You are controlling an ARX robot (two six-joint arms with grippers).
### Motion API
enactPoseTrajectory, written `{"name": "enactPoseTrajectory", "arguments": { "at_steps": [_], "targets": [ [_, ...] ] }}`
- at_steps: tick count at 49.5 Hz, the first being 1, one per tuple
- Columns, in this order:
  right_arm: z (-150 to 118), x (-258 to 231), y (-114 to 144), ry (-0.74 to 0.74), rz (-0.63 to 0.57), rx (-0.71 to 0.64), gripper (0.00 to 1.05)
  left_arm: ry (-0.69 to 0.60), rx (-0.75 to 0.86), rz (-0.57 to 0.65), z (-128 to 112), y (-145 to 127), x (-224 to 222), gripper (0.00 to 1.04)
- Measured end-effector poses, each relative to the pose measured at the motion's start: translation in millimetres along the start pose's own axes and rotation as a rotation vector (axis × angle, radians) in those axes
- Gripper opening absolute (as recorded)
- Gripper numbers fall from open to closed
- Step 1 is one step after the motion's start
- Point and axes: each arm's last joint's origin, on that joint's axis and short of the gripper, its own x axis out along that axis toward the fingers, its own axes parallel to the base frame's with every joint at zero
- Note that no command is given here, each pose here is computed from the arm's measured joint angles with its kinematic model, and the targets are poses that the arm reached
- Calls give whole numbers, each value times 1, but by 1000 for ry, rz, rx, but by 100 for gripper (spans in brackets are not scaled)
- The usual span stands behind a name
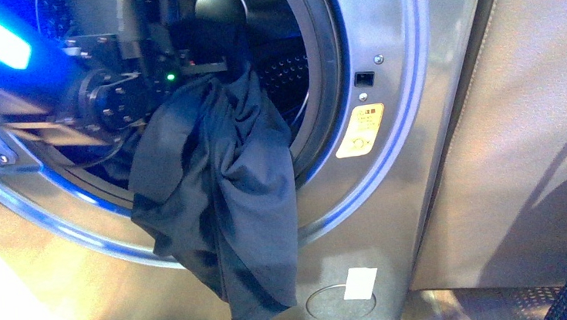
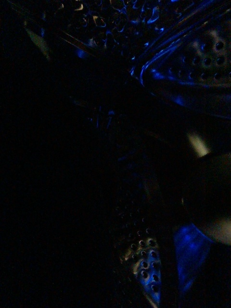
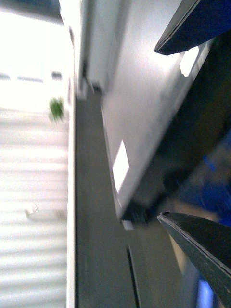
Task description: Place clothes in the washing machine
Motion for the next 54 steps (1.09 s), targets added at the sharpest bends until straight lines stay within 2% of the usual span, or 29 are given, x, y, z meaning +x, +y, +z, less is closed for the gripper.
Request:
{"name": "enactPoseTrajectory", "arguments": {
  "at_steps": [6, 8, 15, 27, 30, 44, 54],
  "targets": [
    [-7, -14, -9, -71, -379, -87, 97, 2, 7, -2, -1, -4, 9, 6],
    [-14, -24, -12, -53, -451, -87, 97, 3, 8, -3, -3, -4, 11, 6],
    [-41, -58, -20, 8, -578, -52, 97, -3, 9, -2, -2, -5, 16, 6],
    [-95, -108, -11, 103, -723, 38, 97, -4, 10, 5, -6, -7, 26, 6],
    [-117, -122, -4, 144, -776, 88, 97, -3, 14, 13, -8, -8, 31, 6],
    [-182, -143, 25, 265, -784, 266, 97, -2, 58, 34, -8, -11, 53, 6],
    [-199, -146, 36, 288, -783, 300, 97, -16, 70, 50, -1, -12, 68, 6]
  ]
}}
